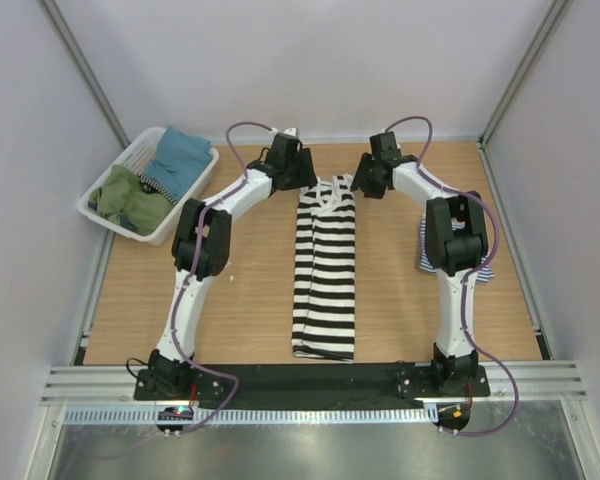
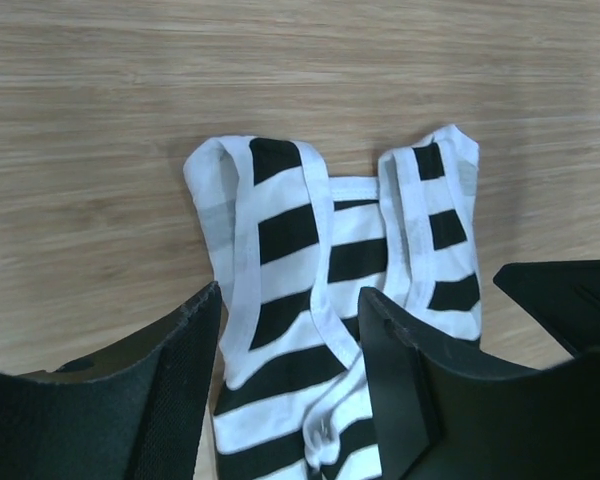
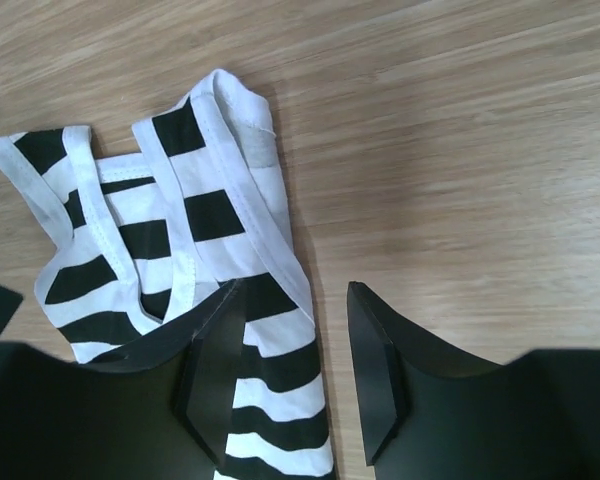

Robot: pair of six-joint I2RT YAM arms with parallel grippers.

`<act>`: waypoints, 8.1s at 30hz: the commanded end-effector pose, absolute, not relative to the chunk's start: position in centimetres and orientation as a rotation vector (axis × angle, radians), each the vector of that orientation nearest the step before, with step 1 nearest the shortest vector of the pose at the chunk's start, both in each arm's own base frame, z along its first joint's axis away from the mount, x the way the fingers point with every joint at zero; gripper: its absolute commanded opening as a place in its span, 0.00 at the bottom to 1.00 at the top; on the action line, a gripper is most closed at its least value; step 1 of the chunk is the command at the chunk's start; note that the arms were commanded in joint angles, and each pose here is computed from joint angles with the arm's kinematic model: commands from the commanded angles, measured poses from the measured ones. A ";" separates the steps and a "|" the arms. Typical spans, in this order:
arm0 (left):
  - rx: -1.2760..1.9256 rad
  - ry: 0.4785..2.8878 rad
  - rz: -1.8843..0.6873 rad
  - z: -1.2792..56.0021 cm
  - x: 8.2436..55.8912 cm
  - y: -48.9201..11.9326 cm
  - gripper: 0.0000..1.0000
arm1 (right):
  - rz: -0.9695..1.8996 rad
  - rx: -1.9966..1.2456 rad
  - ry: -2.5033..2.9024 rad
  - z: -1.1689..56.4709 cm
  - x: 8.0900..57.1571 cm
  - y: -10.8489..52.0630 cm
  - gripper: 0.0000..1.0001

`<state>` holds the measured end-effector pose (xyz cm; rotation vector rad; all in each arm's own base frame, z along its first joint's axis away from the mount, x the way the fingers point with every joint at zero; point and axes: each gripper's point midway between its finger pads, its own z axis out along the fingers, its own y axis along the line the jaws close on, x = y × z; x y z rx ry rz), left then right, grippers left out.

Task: Fold and stack the tank tops
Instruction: Fold the tank top

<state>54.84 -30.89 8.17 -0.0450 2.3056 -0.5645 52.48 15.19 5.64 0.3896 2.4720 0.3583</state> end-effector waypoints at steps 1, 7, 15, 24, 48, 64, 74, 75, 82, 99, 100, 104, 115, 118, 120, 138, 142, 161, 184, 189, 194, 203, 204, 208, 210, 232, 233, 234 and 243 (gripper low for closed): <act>-0.066 2.300 -0.632 7.8 56.2 -31.5 0.58 | 0.438 0.332 2.429 7.4 54.5 16.3 0.50; -0.131 2.323 -0.644 6.3 57.1 -31.5 0.53 | 0.544 0.316 2.420 7.2 55.8 17.3 0.46; -0.207 2.290 -0.671 4.0 60.2 -31.3 0.23 | 0.639 0.326 2.421 5.5 57.5 17.8 0.31; -0.319 2.206 -0.733 4.0 63.2 -29.0 0.00 | 0.717 0.385 2.376 5.2 60.4 17.5 0.03; -0.217 2.102 -0.701 16.9 50.8 -27.9 0.73 | 0.738 0.244 2.195 18.5 52.0 16.8 0.47; -0.128 2.340 -0.500 9.1 27.9 -26.2 0.70 | 0.629 0.132 2.476 9.1 24.8 19.2 0.40; -0.071 2.391 -0.441 5.8 22.8 -27.3 0.67 | 0.629 0.077 2.546 7.3 18.9 19.7 0.40; -0.069 2.391 -0.433 5.7 22.9 -27.5 0.67 | 0.629 0.078 2.547 7.2 18.8 19.7 0.40; 0.011 2.287 -0.419 8.8 22.0 -30.1 0.65 | 0.655 0.079 2.567 6.5 17.7 19.8 0.40; 0.102 2.366 -0.365 9.4 11.3 -32.5 0.63 | 0.653 0.060 2.654 6.2 15.1 19.2 0.36; 0.115 2.374 -0.361 9.0 10.8 -32.6 0.63 | 0.650 0.062 2.656 6.0 15.0 19.2 0.36; 0.133 2.366 -0.346 8.7 11.0 -32.9 0.59 | 0.657 0.061 2.646 5.9 15.2 19.3 0.36; 0.051 2.350 -0.576 10.9 19.1 -34.2 0.59 | 0.674 0.062 2.620 6.6 15.8 19.8 0.36; -0.021 2.340 -0.649 11.4 22.1 -33.0 0.60 | 0.677 0.069 2.617 6.6 15.8 19.7 0.36; -0.093 2.315 -0.675 12.1 24.8 -31.7 0.60 | 0.677 0.075 2.619 6.5 15.7 19.7 0.36; -0.374 2.138 -0.571 19.7 39.3 -18.8 0.61 | 0.694 0.064 2.617 6.6 16.1 20.3 0.36; -0.397 2.033 -0.543 24.2 38.0 -16.9 0.61 | 0.699 0.059 2.625 6.6 16.3 20.7 0.36; -0.284 2.293 -0.708 16.3 22.8 -18.3 0.55 | 0.686 0.083 2.636 6.4 16.3 21.0 0.36; -0.199 2.422 -0.944 9.8 20.1 -22.0 0.61 | 0.688 0.048 2.703 5.5 15.4 22.4 0.35; -0.202 2.409 -0.956 9.7 20.3 -22.3 0.61 | 0.695 0.040 2.714 5.4 15.3 22.5 0.34; -0.180 2.390 -0.954 9.8 20.8 -23.0 0.62 | 0.678 0.021 2.718 5.3 15.5 22.6 0.34; -0.089 2.479 -0.948 8.5 19.6 -26.5 0.61 | 0.676 0.002 2.769 5.4 14.4 22.2 0.30; -0.083 2.493 -0.951 8.3 19.3 -26.8 0.61 | 0.676 0.002 2.769 5.5 14.3 22.1 0.31; -0.056 2.557 -0.954 7.3 17.8 -28.2 0.61 | 0.655 -0.004 2.813 5.4 13.2 21.3 0.34; -0.037 2.587 -0.943 6.7 16.9 -29.0 0.61 | 0.662 -0.006 2.832 5.2 12.6 21.1 0.35; -0.075 2.749 -0.794 3.7 12.5 -29.7 0.43 | 0.651 -0.003 2.937 3.0 10.0 20.1 0.38; -0.071 2.750 -0.788 3.6 12.4 -29.7 0.43 | 0.655 0.001 2.939 2.9 10.0 20.1 0.38; -0.071 2.758 -0.774 3.2 12.4 -29.6 0.43 | 0.662 0.001 2.939 2.8 10.0 20.2 0.38; -0.086 2.787 -0.757 2.3 11.4 -29.4 0.32 | 0.635 0.006 2.949 1.8 10.1 20.4 0.37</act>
